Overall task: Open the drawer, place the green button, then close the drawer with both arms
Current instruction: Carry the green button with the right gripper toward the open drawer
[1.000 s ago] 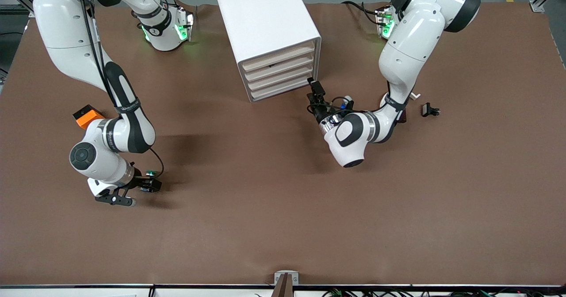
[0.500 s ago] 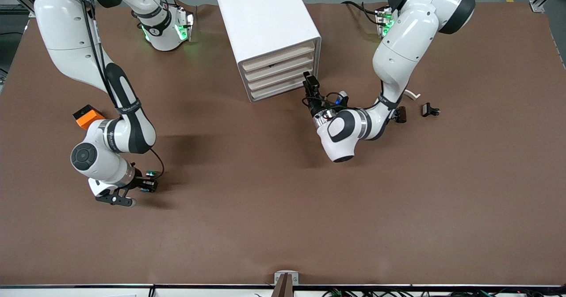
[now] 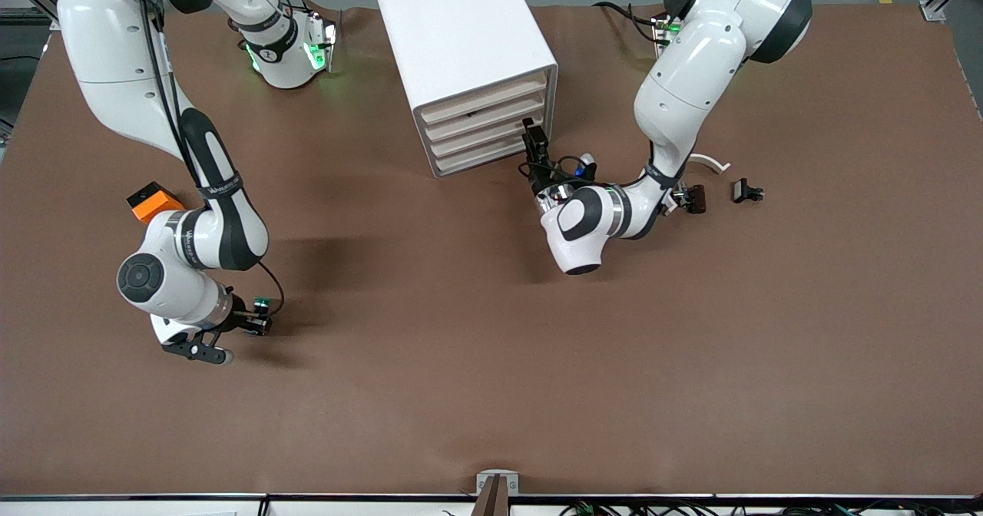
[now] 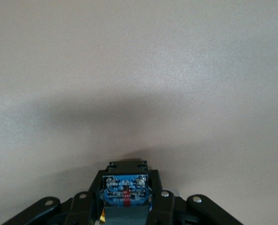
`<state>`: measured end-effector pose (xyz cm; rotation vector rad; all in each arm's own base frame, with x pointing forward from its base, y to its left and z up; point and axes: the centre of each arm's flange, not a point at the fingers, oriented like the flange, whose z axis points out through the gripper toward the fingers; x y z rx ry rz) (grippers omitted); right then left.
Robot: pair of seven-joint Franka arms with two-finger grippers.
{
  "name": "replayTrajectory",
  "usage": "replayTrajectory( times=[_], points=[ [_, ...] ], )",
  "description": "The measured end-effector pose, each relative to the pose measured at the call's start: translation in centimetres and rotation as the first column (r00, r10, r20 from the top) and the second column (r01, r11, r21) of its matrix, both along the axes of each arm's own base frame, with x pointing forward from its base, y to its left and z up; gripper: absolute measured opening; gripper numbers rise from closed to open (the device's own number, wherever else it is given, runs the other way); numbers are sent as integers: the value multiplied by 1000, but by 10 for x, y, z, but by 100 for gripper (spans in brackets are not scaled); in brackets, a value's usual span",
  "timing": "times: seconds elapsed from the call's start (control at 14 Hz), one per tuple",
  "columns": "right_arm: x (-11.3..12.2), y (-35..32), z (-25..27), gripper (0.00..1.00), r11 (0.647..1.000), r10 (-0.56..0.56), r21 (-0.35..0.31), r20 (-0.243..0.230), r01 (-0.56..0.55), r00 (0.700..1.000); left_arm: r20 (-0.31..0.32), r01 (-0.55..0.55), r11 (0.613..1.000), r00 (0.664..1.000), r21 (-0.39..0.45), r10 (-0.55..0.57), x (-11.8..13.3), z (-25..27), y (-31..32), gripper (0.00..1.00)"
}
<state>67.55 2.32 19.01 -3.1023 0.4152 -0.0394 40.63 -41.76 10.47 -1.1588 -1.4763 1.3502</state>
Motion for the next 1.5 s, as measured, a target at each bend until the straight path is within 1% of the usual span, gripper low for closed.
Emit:
replayTrajectory(
  times=[0.21, 0.36, 0.5, 0.57, 0.71, 0.79, 1.14, 1.29, 1.5],
  points=[
    [-2, 31, 9, 41, 997, -73, 5, -23, 74, 997, -10, 40, 999, 999, 5, -39, -17, -1, -14, 54],
    [-4, 55, 16, 41, 993, -118, 7, -26, 118, 993, -17, 56, 998, 998, 10, -56, -26, -5, -19, 54],
    [-5, 78, 23, 41, 987, -161, 10, -20, 161, 987, -22, 64, 998, 998, 13, -63, -30, -8, -21, 50],
    [-6, 86, 27, 41, 983, -180, 13, -16, 181, 983, -23, 64, 998, 998, 13, -63, -30, -8, -21, 41],
    [-9, 103, 36, 41, 974, -224, 13, -25, 224, 974, -23, 63, 998, 998, 13, -63, -30, -8, -21, 15],
    [-11, 113, 42, 41, 970, -242, 13, -28, 242, 970, -22, 62, 998, 998, 16, -61, -29, -9, -20, 8],
    [-30, 181, 81, 41, 944, -329, 11, -53, 330, 943, -20, 53, 998, 998, 21, -53, -24, -9, -16, 8],
    [-39, 211, 98, 41, 936, -350, 9, -60, 351, 935, -15, 38, 999, 999, 20, -37, -16, -8, -11, 10],
    [-51, 253, 125, 41, 922, -387, 9, -64, 388, 920, -8, -6, 1000, 1000, 18, 6, 4, -6, 5, 11]
  ],
)
